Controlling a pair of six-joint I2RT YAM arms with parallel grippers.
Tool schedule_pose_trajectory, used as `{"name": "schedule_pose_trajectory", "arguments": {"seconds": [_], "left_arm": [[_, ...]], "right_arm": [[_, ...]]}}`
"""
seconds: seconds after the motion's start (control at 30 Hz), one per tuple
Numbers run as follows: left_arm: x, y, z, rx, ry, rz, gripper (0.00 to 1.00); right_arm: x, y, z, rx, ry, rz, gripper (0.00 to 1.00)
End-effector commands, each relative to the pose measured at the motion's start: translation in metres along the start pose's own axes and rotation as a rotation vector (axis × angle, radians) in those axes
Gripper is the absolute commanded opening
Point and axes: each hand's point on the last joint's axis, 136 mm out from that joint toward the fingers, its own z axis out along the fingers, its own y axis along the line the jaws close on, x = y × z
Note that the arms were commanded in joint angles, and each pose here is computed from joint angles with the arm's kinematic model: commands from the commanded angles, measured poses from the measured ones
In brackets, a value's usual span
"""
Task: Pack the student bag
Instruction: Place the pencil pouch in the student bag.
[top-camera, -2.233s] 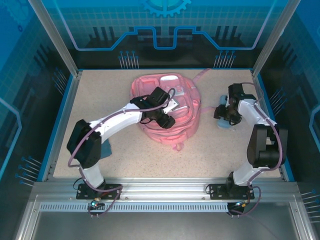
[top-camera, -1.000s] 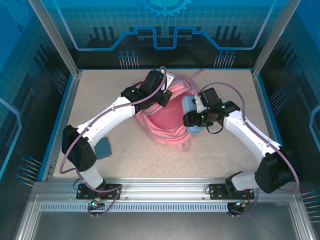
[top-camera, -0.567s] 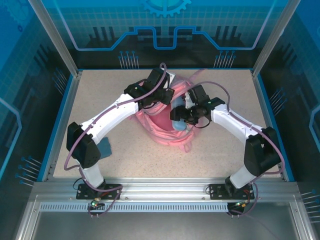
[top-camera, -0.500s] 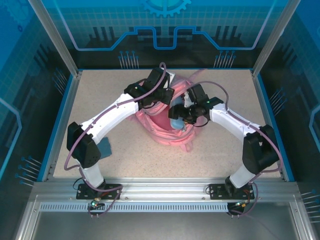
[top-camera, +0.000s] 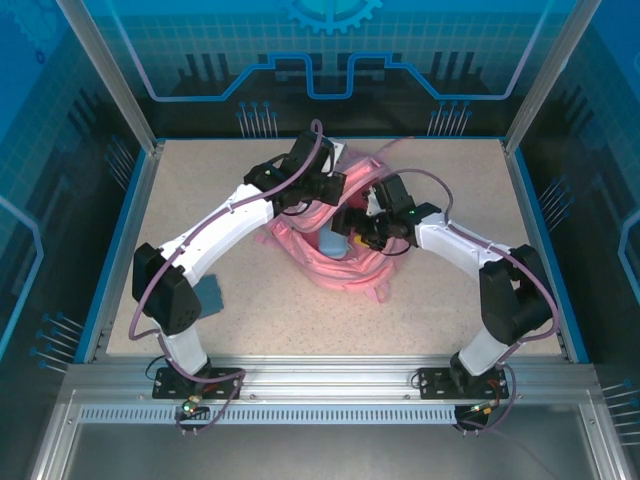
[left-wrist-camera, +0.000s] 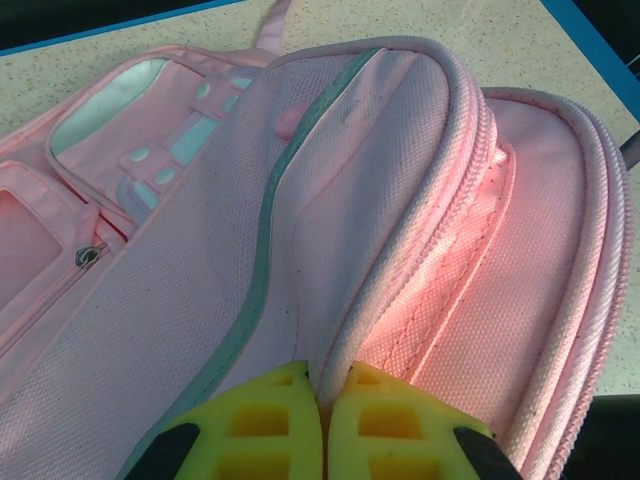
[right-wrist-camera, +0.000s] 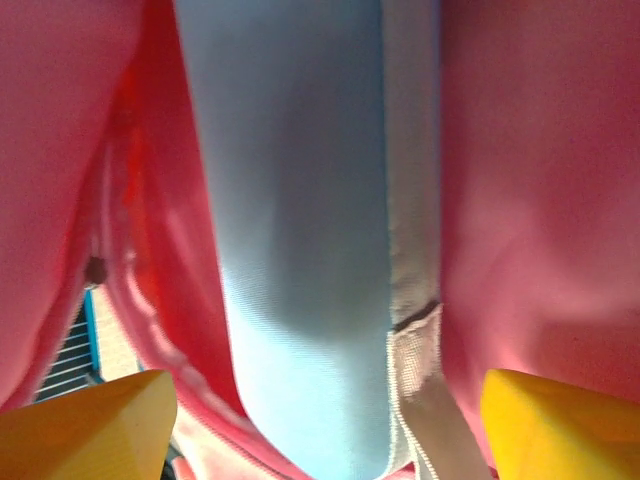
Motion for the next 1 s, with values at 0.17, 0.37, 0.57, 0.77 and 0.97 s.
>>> {"name": "schedule_pose_trajectory", "arguments": {"seconds": [0.17,0.37,0.57,0.77,0.97], "left_arm": [[-0.051,-0.017,-0.029,0.094,-0.173,-0.061,0.0],[-0.05,-0.015,-0.029,0.097,-0.169,-0.079,0.0],[-0.049,-0.01,-0.029,0.098,-0.162,-0.102,0.0],[-0.048,-0.006,-0.025,0.105,-0.154,-0.129,0.0],[-0.044,0.004,-0.016,0.103,-0.135,-0.17,0.0]], "right_arm": [[-0.009,0.006,0.025,-0.003,-0.083,-0.014,0.65],[-0.027,0.021,0.044,-0.091,-0.161,-0.003,0.44],[-0.046,0.039,0.063,-0.214,-0.232,0.029,0.37],[-0.06,0.054,0.074,-0.3,-0.254,0.048,0.37],[-0.051,0.048,0.048,-0.247,-0.283,-0.014,0.42]]}}
